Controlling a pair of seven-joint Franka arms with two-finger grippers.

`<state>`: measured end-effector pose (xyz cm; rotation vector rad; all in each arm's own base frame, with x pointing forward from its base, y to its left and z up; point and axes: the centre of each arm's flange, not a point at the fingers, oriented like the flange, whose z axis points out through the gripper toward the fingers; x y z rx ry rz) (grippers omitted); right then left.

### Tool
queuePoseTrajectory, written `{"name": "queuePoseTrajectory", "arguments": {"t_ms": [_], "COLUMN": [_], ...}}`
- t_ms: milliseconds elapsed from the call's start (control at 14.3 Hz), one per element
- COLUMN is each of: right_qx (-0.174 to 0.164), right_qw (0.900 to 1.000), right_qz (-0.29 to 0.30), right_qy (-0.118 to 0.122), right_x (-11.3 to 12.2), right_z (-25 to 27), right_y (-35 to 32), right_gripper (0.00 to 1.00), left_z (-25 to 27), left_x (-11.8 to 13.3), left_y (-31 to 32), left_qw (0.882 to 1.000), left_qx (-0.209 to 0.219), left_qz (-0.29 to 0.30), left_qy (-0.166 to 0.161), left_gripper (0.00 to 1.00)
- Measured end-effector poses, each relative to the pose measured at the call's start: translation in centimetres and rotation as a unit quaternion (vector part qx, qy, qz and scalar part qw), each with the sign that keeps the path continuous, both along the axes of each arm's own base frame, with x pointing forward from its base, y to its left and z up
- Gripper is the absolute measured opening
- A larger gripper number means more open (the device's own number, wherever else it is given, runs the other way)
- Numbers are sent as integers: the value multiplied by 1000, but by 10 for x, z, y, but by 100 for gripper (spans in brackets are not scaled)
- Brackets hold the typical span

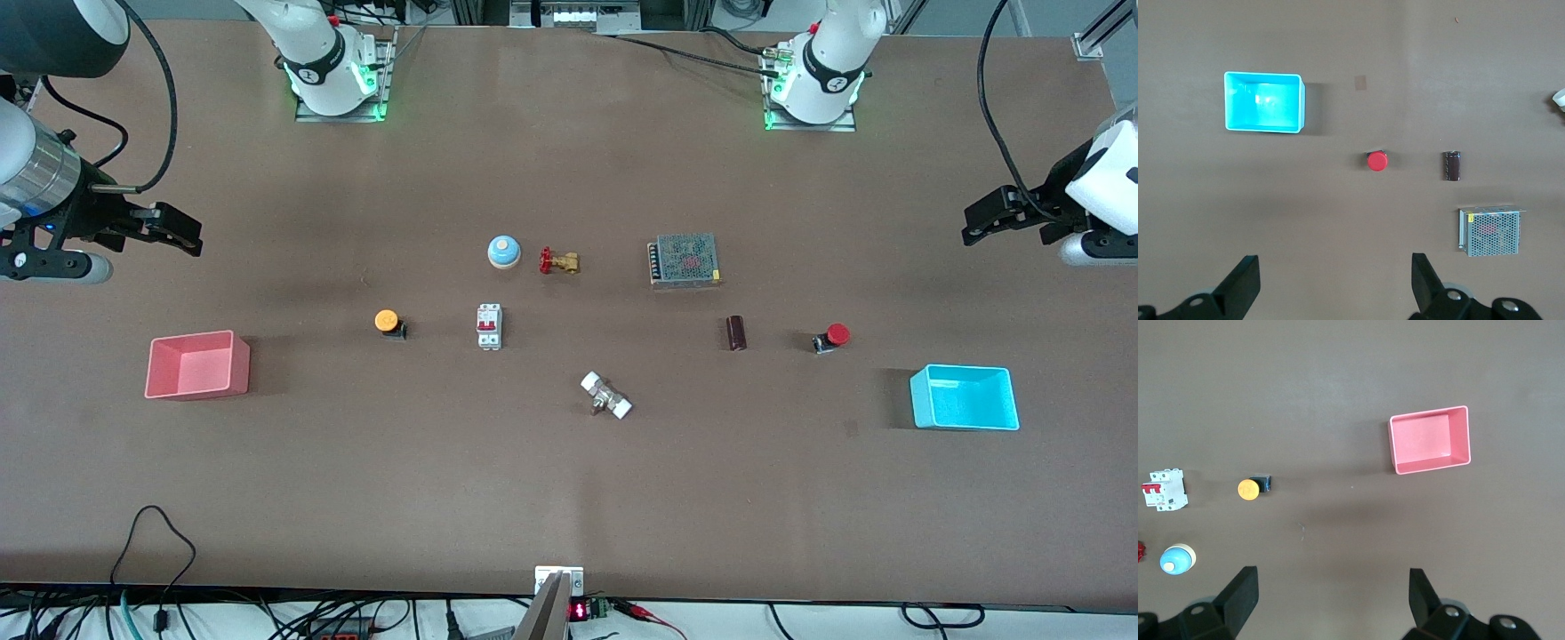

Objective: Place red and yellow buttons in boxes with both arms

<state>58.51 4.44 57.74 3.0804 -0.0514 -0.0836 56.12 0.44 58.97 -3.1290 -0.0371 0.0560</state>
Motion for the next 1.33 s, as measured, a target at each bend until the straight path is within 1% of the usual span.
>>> {"name": "queuePoseTrajectory", "arguments": {"t_ms": [350, 559, 769, 979, 1119, 1189, 1259, 1329], "right_qx": [0, 0, 1, 3, 12, 20, 24, 27], "right_qw": [1000, 1000, 1000, 999, 997, 996, 996, 996], "right_qz": [-1, 13, 24, 33, 38, 41, 44, 48], "right_qy": [4, 8, 18, 42, 64, 72, 75, 71], "right_x": [-1, -1, 3, 13, 21, 25, 28, 30], "right_z": [-1, -1, -12, -40, -68, -80, -92, -103], "right_y": [-1, -5, -6, -4, 3, 8, 13, 19], "right_gripper": [100, 100, 100, 100, 100, 100, 100, 100], "left_z": [-3, -31, -83, -152, -196, -215, -235, -253], "left_x": [-1, -1, 13, 34, 46, 50, 52, 52], "left_y": [-1, -11, -16, -15, -15, -17, -21, -25], "left_qw": [1000, 999, 996, 991, 989, 990, 990, 990], "left_qx": [0, -1, -4, -9, -13, -14, -15, -16], "left_qz": [-2, -11, -16, -16, -16, -18, -20, -20], "left_qy": [4, 41, 89, 131, 143, 142, 139, 137], "left_gripper": [100, 100, 100, 100, 100, 100, 100, 100]}}
